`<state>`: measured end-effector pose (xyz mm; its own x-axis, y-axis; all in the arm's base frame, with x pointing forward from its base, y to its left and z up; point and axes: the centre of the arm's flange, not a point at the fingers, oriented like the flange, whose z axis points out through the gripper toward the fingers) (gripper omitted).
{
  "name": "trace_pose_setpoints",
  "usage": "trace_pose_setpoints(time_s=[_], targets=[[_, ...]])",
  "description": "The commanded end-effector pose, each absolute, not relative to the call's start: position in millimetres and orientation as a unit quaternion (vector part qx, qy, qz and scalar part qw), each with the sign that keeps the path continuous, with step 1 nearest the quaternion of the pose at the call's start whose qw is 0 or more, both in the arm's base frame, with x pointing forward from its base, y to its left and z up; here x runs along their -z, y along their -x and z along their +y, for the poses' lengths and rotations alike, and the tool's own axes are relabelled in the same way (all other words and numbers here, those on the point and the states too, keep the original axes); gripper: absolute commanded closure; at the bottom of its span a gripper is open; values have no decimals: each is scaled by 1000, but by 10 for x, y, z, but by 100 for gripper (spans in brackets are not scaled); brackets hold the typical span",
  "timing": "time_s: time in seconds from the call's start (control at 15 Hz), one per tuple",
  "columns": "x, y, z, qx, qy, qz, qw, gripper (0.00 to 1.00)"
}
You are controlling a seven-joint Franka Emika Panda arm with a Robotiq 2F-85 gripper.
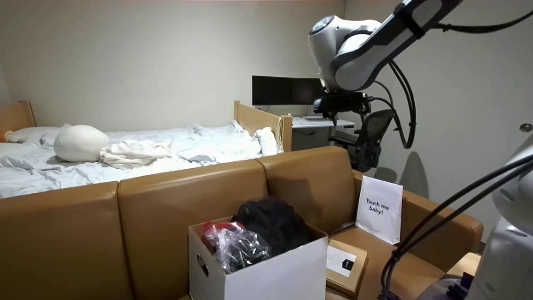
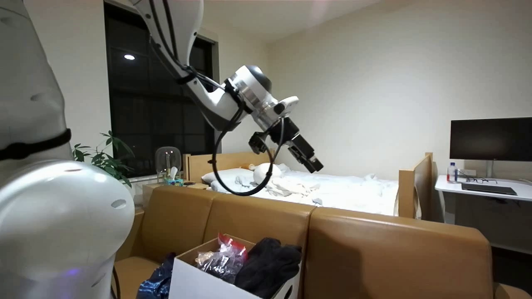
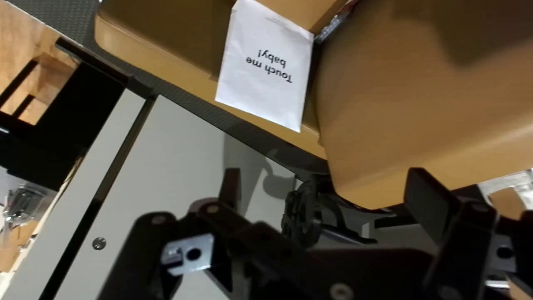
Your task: Pick up the black cloth, plastic and brown book from the sofa and put them in the box
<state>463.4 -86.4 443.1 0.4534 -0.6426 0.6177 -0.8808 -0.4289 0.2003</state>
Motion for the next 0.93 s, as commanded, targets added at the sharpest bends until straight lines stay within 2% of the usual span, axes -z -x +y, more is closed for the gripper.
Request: trace_pose_setpoints(time_s=[0.0,0.07,0.27,0.47,0.53,0.87], targets=[[-4188,-4880,-1628,-188,-810,-463,306,0],[-4031,-4879,-1792,-159,-821,-447,317,0],[-3459,-4804,-1941,-106,-863,-395,296,0],[-3246,-4837,-1728,-93,-899,-366,221,0],[-3261,-4823,-1784,-105,-878,-390,256,0],[-3200,-4874,-1703,-101,-889,-379,235,0]])
